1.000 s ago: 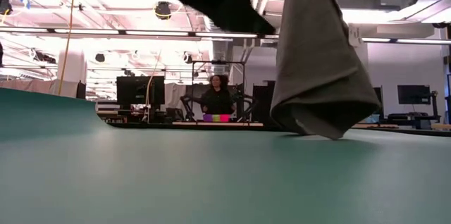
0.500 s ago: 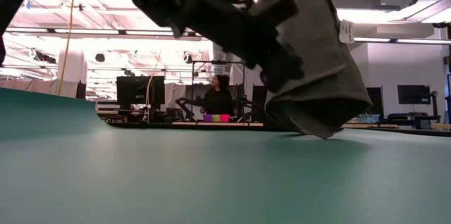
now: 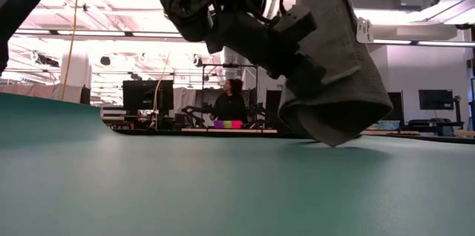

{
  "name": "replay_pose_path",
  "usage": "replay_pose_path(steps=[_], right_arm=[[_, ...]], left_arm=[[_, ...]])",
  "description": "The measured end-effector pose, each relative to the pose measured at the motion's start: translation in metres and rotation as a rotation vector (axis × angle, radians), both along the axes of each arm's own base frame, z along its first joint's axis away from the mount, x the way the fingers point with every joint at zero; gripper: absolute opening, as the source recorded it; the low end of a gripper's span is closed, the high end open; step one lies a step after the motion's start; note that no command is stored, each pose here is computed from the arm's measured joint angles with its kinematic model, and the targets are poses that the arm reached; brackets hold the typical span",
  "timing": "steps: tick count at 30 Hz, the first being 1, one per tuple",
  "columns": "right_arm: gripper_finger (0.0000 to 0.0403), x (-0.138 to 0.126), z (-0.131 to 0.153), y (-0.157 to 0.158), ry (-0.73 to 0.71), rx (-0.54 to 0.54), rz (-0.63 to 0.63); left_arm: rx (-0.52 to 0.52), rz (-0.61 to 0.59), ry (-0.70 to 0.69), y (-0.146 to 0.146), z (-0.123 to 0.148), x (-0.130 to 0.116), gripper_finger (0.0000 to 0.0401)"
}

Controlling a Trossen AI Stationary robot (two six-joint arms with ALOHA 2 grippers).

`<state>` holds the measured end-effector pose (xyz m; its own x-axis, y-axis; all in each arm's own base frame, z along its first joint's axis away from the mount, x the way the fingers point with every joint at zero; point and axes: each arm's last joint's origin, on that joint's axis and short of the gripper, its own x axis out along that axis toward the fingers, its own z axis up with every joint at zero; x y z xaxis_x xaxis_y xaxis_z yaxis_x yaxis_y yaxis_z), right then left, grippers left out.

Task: Roll towel
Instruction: Roll the gray towel

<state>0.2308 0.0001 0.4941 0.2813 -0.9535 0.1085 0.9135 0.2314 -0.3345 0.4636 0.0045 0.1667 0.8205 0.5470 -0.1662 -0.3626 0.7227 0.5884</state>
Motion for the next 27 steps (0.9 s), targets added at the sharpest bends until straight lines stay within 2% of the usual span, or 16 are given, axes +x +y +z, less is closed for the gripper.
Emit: replay_pose_path(steps=[8, 16, 21, 24, 27], right_arm=[[0.0000, 0.000, 0.000, 0.000, 0.000, -0.011, 0.013], [0.0000, 0.001, 0.001, 0.000, -0.021, -0.022, 0.040], [0.0000, 0.001, 0.003, 0.000, -0.045, -0.040, 0.071], [0.0000, 0.000, 0.005, 0.001, -0.102, -0.051, 0.111], [0.0000, 0.000, 0.006, 0.006, -0.123, -0.052, 0.143]], left_arm=[[0.038, -0.031, 0.049, -0.007, -0.002, 0.000, 0.0130], [0.029, 0.001, 0.056, 0.007, -0.003, -0.001, 0.0130], [0.042, -0.031, 0.073, 0.013, -0.004, 0.000, 0.0130], [0.056, 0.017, 0.086, 0.015, -0.013, 0.001, 0.0130], [0.116, 0.068, 0.112, 0.017, -0.020, 0.001, 0.0130]])
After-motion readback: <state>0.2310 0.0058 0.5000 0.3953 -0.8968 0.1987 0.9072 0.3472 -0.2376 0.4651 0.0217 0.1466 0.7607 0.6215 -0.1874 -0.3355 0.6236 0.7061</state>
